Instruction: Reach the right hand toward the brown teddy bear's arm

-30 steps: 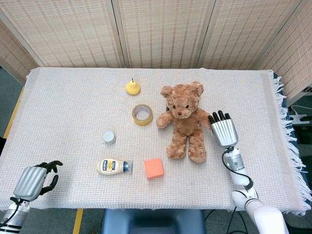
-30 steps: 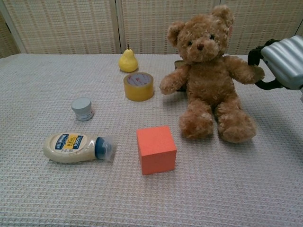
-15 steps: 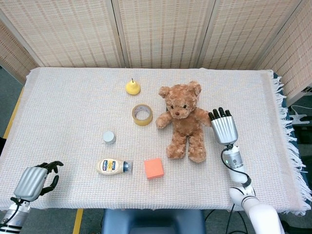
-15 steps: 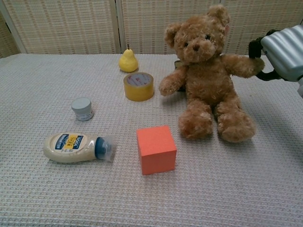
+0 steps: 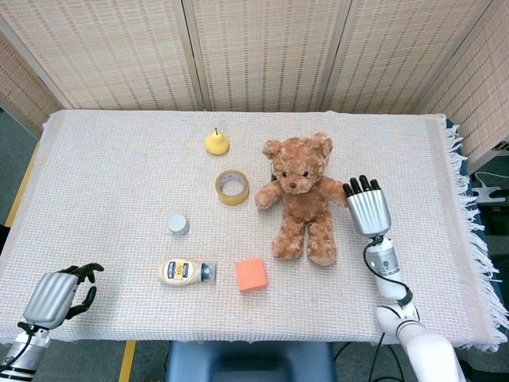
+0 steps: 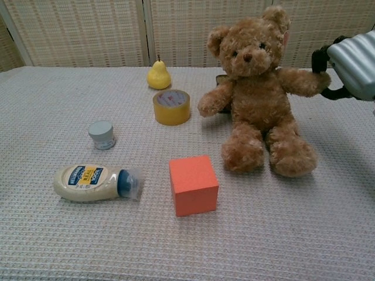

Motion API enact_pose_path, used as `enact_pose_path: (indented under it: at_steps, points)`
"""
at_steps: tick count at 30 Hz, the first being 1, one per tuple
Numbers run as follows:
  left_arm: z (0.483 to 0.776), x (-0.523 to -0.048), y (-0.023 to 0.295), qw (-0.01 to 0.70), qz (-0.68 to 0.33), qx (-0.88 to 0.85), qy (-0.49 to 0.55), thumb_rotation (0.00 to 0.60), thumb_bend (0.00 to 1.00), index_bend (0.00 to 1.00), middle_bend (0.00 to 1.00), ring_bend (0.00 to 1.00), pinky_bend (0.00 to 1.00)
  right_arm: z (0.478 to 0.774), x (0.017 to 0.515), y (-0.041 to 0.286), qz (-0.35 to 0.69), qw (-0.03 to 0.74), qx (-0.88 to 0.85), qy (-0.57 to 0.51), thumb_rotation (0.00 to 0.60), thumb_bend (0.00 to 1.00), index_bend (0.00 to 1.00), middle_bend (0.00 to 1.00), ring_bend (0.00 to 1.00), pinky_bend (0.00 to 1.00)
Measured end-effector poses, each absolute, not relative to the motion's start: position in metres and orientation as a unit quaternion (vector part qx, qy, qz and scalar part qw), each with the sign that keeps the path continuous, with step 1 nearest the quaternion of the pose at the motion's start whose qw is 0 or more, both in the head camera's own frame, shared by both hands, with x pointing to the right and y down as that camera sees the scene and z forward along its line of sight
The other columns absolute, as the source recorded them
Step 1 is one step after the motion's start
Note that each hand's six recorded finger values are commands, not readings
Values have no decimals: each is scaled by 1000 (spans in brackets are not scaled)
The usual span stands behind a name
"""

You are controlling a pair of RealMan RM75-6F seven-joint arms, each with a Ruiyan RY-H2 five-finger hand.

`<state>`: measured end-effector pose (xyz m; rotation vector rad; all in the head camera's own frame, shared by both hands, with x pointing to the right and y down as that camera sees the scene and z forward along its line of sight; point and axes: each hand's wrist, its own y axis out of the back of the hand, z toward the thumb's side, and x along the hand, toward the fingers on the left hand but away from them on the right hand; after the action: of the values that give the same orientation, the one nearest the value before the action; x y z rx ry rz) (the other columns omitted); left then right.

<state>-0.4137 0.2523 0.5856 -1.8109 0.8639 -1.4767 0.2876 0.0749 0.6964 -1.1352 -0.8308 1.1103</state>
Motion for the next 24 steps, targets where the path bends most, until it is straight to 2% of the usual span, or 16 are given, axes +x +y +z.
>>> enact_pose_path:
  at_steps: [4, 13, 24]
  points:
    - [586, -413, 252, 319, -562, -689, 328, 600, 484, 337, 475, 451, 610, 695, 289, 72, 484, 616, -496, -374, 600, 186, 594, 499, 388, 596]
    - [587, -414, 252, 317, -564, -689, 327, 600, 483, 338, 475, 459, 609, 714, 296, 83, 512, 605, -509, -336, 600, 186, 594, 499, 388, 596]
    - [587, -413, 252, 318, -563, -690, 326, 600, 484, 338, 475, 460, 610, 697, 291, 73, 488, 616, -496, -368, 600, 186, 594, 499, 387, 596]
